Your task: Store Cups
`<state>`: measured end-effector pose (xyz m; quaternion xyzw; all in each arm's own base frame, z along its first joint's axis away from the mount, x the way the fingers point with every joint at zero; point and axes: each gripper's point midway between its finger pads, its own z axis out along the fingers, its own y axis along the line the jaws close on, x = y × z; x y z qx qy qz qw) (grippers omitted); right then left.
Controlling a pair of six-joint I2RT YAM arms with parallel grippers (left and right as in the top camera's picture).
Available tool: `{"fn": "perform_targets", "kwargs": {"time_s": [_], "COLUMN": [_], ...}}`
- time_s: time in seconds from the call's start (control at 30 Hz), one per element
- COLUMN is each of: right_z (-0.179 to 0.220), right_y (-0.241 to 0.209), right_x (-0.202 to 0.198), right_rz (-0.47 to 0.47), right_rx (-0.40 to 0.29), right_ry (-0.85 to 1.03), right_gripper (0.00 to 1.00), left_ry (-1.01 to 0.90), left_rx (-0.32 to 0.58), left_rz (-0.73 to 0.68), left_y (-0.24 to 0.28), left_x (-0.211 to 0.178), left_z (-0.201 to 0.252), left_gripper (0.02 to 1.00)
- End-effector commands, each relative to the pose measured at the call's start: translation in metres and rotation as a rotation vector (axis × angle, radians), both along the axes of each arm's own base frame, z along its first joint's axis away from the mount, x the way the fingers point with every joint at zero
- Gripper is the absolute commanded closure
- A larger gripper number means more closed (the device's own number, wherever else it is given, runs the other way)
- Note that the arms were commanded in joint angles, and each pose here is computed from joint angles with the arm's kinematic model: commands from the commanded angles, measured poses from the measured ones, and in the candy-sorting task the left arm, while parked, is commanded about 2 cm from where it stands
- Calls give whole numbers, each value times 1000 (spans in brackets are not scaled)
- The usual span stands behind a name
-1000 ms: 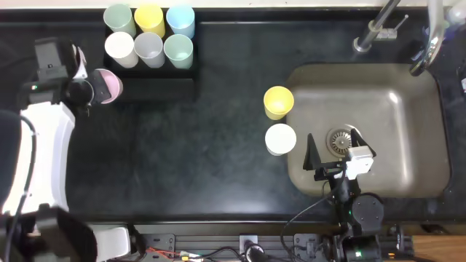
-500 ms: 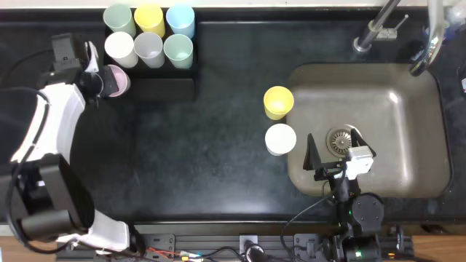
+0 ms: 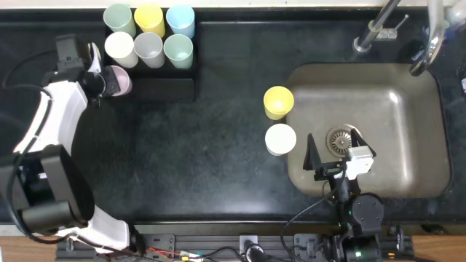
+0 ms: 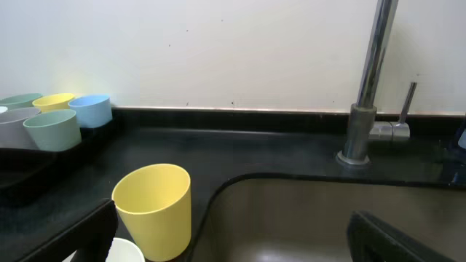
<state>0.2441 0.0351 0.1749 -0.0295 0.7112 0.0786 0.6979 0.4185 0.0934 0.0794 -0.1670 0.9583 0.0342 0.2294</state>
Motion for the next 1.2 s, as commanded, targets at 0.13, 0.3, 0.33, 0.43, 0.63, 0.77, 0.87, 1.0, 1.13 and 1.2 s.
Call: {"fn": "perform_targets", "kwargs": {"time_s": [0.13,0.3,0.33,0.43,0.63,0.77,0.87,1.0,1.13,1.2], "right_z": [-3,-3,-3,-3,-3,-3,-3,-3,-3,-3], "right_y": [0,0,0,0,0,0,0,0,0,0], "right_x": [0,0,0,0,0,0,0,0,0,0], "right_rz": [-2,-2,-2,-2,-2,-2,-2,-2,-2,-2], "right_rx": [4,4,4,4,4,4,4,4,4,4], "right_ry": [-2,-2,-2,-2,-2,-2,-2,-2,-2,-2], "right_gripper": [3,5,3,5,3,5,3,3,3,3], "left_ry": [-95,-230,-259,-336,-443,-513,-540,-462,-312,-229], "left_rx": [-15,8,12,14,-64,-133,-204,-290,-326,-328], "left_rz": [45,38,34,25,-75,-254,-354,-437,-508,-505], "left_y": [0,-5,-6,-16,-85,-172,-236,-311,-375,-394], "left_x": [-5,-10,-11,-18,-22,-12,-7,-8,-25,-35], "left_z": [44,99,111,142,187,209,214,195,160,137], "left_gripper": [684,503,472,391,248,205,183,176,176,178]}}
